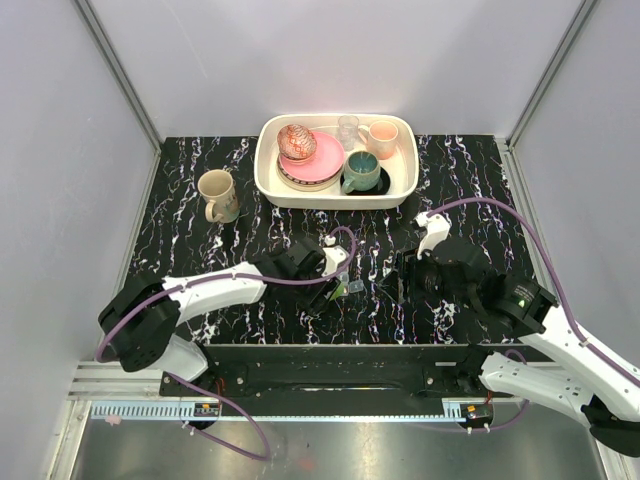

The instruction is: Sort the pills into containers

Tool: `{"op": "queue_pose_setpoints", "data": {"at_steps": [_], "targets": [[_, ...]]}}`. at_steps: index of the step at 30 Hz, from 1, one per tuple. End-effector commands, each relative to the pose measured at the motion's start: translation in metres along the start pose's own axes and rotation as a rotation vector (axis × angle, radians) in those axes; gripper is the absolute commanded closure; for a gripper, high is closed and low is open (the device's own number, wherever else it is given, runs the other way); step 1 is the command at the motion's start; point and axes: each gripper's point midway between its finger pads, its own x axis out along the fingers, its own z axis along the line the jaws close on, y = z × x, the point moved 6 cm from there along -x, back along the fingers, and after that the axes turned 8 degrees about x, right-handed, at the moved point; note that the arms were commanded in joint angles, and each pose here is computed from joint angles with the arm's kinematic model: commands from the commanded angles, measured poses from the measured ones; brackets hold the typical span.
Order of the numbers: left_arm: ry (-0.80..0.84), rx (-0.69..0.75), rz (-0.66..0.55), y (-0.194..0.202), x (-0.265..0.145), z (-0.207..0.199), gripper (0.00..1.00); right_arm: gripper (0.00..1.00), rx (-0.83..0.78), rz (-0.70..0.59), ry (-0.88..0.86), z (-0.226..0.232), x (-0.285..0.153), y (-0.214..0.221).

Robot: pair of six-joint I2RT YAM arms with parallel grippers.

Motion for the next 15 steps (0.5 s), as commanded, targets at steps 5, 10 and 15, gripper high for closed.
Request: {"op": "queue_pose_setpoints", "data": {"at_steps": [5,10,15], "targets": [[-0.009,0.033,-0.049,-0.0247,-0.0048,0.0014,1.0,1.0,0.015,-0.033,0.0,0.0003,-0.0042,-0.0036],[-0.012,0.038,-0.036,-0.0251,-0.0045,0.0021,1.0,1.0,0.012,-0.034,0.001,-0.0005,-0.0051,-0.0032],[-0.012,0.04,-0.017,-0.0248,-0.0037,0.0029,1.0,1.0,0.015,-0.03,0.0,-0.001,-0.0043,-0.0017]]}}
